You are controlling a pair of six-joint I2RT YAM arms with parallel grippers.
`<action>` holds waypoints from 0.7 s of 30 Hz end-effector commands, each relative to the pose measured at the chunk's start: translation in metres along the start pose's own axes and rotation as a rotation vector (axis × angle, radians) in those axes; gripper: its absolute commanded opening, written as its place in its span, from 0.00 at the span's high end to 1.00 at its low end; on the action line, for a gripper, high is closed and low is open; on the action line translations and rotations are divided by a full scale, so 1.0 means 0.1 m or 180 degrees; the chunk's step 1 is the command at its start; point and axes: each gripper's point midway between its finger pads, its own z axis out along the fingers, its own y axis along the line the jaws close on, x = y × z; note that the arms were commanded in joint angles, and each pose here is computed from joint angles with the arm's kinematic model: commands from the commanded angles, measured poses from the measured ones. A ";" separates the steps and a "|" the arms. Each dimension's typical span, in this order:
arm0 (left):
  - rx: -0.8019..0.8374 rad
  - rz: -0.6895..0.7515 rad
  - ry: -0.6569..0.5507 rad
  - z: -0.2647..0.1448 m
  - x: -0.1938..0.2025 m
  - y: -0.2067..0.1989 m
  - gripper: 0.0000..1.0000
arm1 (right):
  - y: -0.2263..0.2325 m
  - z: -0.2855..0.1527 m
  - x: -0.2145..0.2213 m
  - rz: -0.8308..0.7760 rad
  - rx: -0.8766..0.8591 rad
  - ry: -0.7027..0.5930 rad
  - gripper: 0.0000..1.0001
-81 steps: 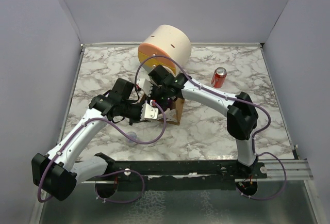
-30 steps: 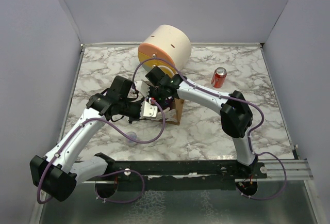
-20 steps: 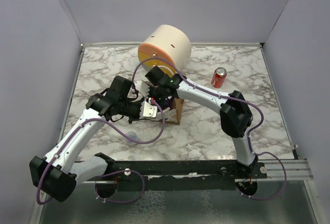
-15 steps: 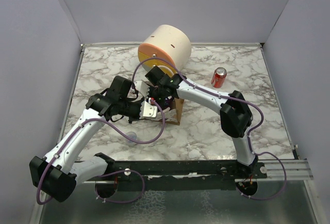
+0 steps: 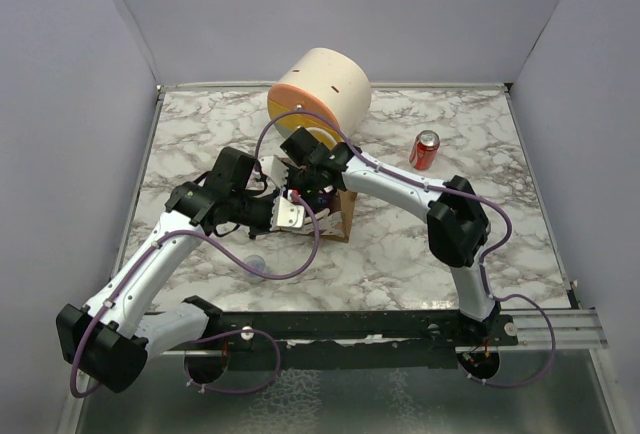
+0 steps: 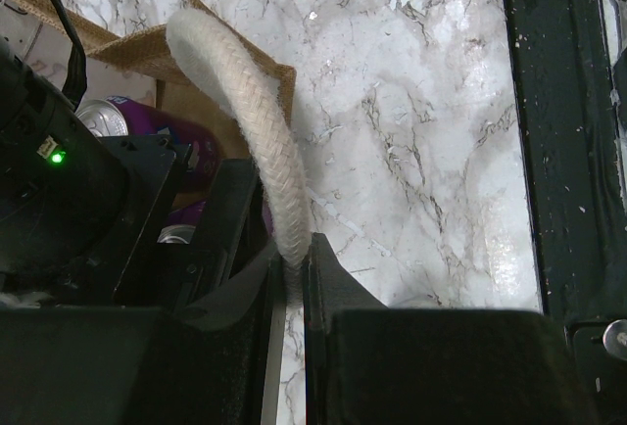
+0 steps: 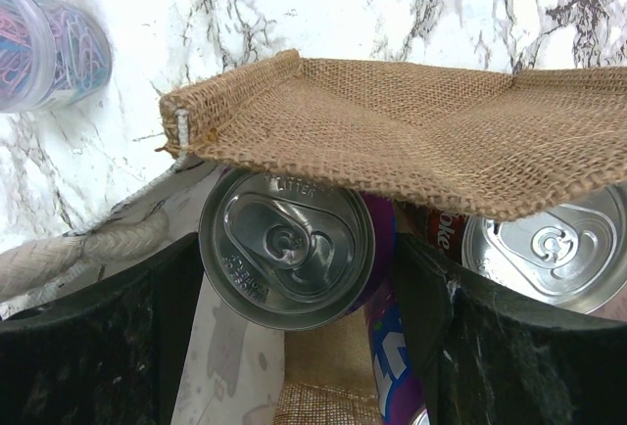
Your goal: Place the beverage into the canvas bag
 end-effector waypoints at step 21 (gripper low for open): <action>0.0042 0.0039 -0.0145 -0.06 -0.12 -0.08 1.00 | 0.02 -0.51 -0.47 -0.0189 0.0198 -0.0404 0.17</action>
